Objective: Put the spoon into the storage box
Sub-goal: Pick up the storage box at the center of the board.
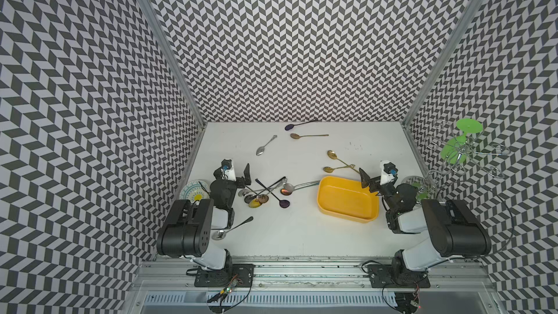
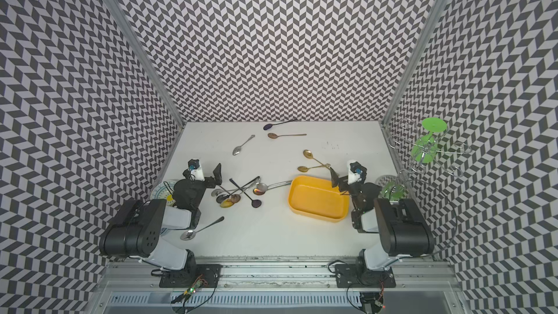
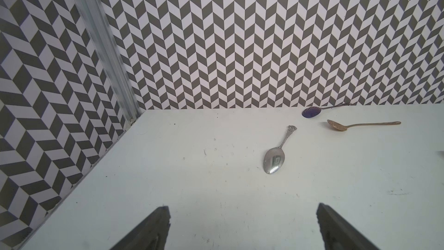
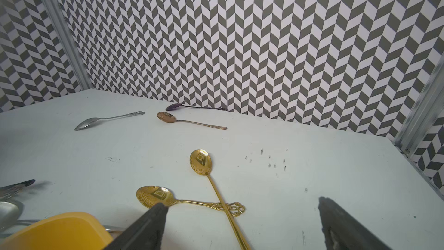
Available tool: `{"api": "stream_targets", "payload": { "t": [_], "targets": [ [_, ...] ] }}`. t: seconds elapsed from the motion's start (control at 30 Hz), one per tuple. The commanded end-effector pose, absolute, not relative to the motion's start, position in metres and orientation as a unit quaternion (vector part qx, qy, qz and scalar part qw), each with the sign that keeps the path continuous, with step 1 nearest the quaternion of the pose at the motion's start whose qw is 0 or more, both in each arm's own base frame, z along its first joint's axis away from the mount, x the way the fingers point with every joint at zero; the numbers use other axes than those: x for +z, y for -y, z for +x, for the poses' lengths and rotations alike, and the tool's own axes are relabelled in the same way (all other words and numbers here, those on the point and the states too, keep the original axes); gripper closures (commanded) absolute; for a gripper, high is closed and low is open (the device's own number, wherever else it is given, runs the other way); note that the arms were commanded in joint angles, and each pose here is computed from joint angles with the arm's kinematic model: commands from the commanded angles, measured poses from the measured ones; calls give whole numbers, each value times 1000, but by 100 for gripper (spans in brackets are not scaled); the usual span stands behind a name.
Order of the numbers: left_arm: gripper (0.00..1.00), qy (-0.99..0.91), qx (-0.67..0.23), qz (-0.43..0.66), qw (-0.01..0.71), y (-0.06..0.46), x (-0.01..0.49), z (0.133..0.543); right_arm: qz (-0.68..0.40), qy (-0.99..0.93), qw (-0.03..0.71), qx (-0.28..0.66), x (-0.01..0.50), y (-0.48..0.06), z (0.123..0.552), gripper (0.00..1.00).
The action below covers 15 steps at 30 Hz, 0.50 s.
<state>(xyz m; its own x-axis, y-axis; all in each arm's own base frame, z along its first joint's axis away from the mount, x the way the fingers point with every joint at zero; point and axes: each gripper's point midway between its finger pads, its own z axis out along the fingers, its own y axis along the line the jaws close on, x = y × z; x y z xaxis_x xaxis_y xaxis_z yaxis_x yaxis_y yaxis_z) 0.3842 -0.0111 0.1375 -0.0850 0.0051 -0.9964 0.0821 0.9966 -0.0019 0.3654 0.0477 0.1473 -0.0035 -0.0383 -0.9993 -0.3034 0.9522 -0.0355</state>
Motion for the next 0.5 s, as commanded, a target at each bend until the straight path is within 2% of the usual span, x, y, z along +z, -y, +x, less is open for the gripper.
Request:
{"api": "stream_targets", "payload": {
  "t": [0.0,0.33,0.47],
  "targets": [
    [1,-729,-28,33,683,11,144,387,-110,-692,707,93,154,-44,366,0],
    [1,-729,-27,34,684,11,143,387,-109,-693,707,91,153,-43,367,0],
    [1,-729,-28,32,683,10,143,387,-68,-704,703,68,151,-29,373,0]
  ]
}}
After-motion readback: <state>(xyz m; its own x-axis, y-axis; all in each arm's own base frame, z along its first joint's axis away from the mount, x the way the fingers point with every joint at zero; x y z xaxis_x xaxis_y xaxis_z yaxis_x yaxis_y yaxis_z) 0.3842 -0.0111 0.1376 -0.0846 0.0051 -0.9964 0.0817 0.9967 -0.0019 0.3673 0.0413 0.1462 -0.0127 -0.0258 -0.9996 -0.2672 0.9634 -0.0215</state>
